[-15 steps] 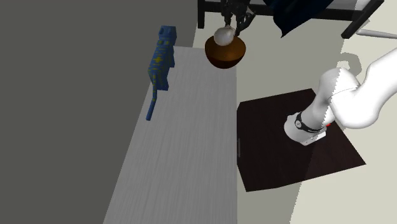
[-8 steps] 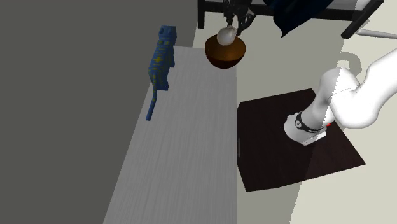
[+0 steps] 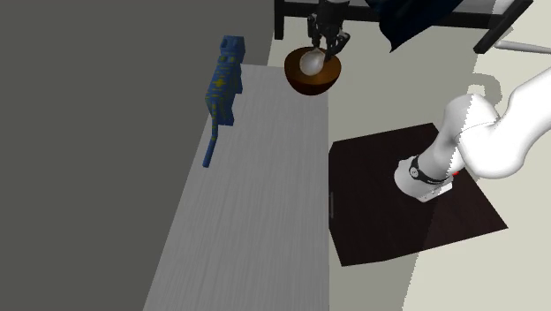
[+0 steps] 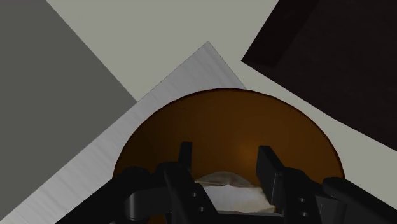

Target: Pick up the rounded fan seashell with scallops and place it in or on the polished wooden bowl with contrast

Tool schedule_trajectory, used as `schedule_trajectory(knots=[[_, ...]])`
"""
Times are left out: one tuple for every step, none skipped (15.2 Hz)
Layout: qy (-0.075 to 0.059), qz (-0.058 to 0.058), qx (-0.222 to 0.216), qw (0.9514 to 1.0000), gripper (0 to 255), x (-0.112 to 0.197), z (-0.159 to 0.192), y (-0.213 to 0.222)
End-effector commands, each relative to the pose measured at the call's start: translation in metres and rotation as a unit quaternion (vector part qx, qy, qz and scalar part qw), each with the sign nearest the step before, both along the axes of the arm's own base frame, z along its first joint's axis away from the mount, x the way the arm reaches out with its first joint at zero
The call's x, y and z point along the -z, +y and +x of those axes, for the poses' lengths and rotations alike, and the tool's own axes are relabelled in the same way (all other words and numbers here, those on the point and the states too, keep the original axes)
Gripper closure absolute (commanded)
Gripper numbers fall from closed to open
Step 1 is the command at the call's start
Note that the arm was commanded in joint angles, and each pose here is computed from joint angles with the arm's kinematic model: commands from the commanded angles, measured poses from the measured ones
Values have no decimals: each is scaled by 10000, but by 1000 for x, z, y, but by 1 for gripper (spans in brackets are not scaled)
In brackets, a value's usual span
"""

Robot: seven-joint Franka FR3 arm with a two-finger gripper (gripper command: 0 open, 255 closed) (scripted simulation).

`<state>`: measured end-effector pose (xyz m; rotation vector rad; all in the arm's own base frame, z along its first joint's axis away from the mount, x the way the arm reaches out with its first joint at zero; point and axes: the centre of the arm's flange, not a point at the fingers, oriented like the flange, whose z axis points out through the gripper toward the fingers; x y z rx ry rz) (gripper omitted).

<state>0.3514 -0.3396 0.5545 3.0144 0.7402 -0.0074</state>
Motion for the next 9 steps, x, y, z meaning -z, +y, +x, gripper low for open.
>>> schedule_trajectory(knots=[[-3, -2, -1, 10000, 255, 6, -1, 1], [-3, -2, -1, 10000, 255, 6, -1, 1], [-3, -2, -1, 10000, 255, 6, -1, 1], [-3, -2, -1, 10000, 255, 6, -1, 1], [-3, -2, -1, 10000, 255, 6, -1, 1], [-3, -2, -1, 10000, 255, 6, -1, 1], [-3, -2, -1, 10000, 255, 6, -1, 1], [-2, -2, -1, 10000, 255, 6, -1, 1], [-2, -2, -1, 10000, 0, 6, -1, 1]])
